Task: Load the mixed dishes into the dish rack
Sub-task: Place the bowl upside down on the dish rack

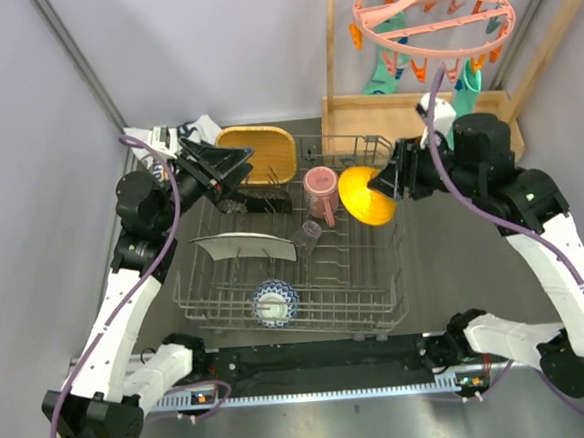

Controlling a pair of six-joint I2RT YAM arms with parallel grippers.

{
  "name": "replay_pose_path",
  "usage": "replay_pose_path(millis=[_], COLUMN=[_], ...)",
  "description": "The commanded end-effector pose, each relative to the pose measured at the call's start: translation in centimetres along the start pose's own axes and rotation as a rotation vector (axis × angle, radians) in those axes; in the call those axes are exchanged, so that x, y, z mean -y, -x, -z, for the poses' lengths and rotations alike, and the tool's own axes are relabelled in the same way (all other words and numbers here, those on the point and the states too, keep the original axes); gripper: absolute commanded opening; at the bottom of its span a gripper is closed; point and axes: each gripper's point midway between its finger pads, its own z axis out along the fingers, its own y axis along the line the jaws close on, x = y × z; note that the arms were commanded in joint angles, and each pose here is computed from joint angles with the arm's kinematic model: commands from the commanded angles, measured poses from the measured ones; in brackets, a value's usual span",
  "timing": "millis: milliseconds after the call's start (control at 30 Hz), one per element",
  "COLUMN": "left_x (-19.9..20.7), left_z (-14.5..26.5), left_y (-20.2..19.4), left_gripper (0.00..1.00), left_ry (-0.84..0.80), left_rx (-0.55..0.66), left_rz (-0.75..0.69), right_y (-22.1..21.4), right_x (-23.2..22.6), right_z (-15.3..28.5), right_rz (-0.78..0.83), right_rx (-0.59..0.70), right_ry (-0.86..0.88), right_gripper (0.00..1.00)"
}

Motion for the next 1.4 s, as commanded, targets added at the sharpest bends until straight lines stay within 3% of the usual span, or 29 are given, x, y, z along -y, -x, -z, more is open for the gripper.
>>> replay_pose_path(millis=[0,67,600,1367], left_x=[2.7,2.2,-0.4,-2.6], left_z=[0.1,-0.1,-0.5,-0.4], left_y=[0.4,0.4,0.1,-0.1], left_gripper=[0.74,0.8,0.96,0.98], left_ry=[-0.081,-0.068,0.015,0.06], left_rx=[0.004,0.002,-0.006,-0.007], left_rz=[-0.055,-0.05,-0.026,-0.004], right_y=[-4.8,-5.7,-11.8,-18.3], right_x=[3.0,3.5,3.5,0.8], right_z=[-0.8,-1.2,-4.1,-5.4], right_rz=[0.031,0.045,0.204,0.379], right_rx=[-0.115,-0.131,-0.217,-0.234], right_ry=[-0.092,-0.127,-0.174,-0.164], right_gripper=[0.0,0.0,0.0,0.0])
